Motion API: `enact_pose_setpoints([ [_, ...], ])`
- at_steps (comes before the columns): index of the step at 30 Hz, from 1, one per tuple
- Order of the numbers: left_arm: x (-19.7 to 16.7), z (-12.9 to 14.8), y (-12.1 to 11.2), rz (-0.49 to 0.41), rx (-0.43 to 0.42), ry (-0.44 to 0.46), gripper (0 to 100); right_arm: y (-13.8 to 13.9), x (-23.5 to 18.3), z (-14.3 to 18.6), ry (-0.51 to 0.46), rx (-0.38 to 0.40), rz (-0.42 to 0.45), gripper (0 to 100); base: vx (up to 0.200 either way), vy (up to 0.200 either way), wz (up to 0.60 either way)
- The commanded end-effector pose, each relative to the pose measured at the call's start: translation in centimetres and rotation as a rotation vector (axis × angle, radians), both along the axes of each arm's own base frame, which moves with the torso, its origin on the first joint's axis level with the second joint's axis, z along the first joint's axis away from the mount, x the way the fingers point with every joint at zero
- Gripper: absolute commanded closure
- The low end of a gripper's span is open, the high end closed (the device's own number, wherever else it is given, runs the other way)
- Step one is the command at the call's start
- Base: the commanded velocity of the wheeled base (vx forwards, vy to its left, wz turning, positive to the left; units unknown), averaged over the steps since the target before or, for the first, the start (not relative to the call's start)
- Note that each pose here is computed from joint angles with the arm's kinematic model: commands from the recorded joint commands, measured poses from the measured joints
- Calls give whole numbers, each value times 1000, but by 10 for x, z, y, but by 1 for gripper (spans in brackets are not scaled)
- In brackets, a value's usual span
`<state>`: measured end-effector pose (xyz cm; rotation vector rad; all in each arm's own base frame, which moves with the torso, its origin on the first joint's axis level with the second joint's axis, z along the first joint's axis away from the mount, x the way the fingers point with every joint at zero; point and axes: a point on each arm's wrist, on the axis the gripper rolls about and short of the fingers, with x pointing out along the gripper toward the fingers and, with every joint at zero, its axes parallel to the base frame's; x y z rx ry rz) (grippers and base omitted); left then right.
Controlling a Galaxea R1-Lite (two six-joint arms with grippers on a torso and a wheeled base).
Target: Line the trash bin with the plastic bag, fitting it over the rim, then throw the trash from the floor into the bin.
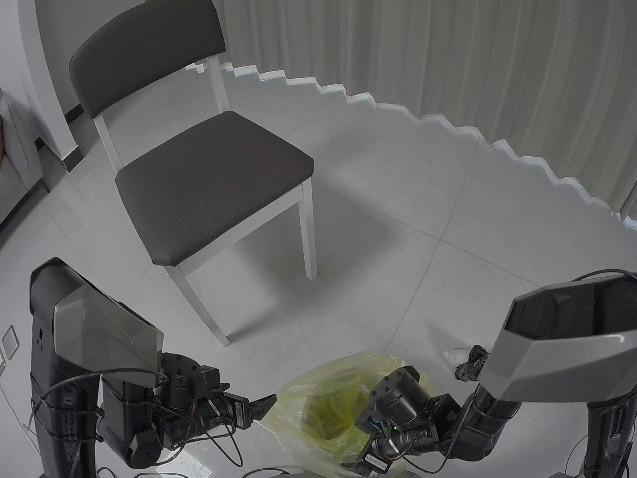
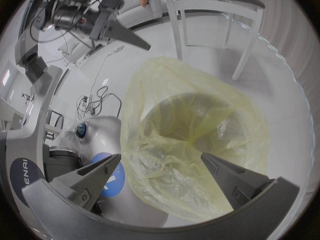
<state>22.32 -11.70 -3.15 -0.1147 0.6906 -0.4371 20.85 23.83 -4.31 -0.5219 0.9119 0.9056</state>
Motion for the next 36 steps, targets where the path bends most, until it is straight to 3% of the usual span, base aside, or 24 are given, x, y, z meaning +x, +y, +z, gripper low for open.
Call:
enact_pose_setpoints([
  [1, 2, 9, -1, 4, -20, -44, 0, 11, -12, -19, 26, -38, 49, 0, 0, 0, 0],
  [7, 6, 10, -3, 2, -30, -57, 0, 42, -9, -25, -43, -29, 75, 0, 0, 0, 0],
  [11, 5, 11, -2, 6, -31, -57, 0, 65, -25, -23, -33, -37, 144, 0, 0, 0, 0],
  [22, 6, 11, -4, 4, -43, -57, 0, 96, -72, -11, 48, 28, 190, 0, 0, 0, 0],
  [25, 6, 12, -3, 7, -45, -59, 0, 95, -69, -6, 34, 35, 182, 0, 0, 0, 0],
  [36, 7, 15, -2, 22, -67, -62, 0, 55, 18, 54, -106, 100, 7, 0, 0, 0, 0],
])
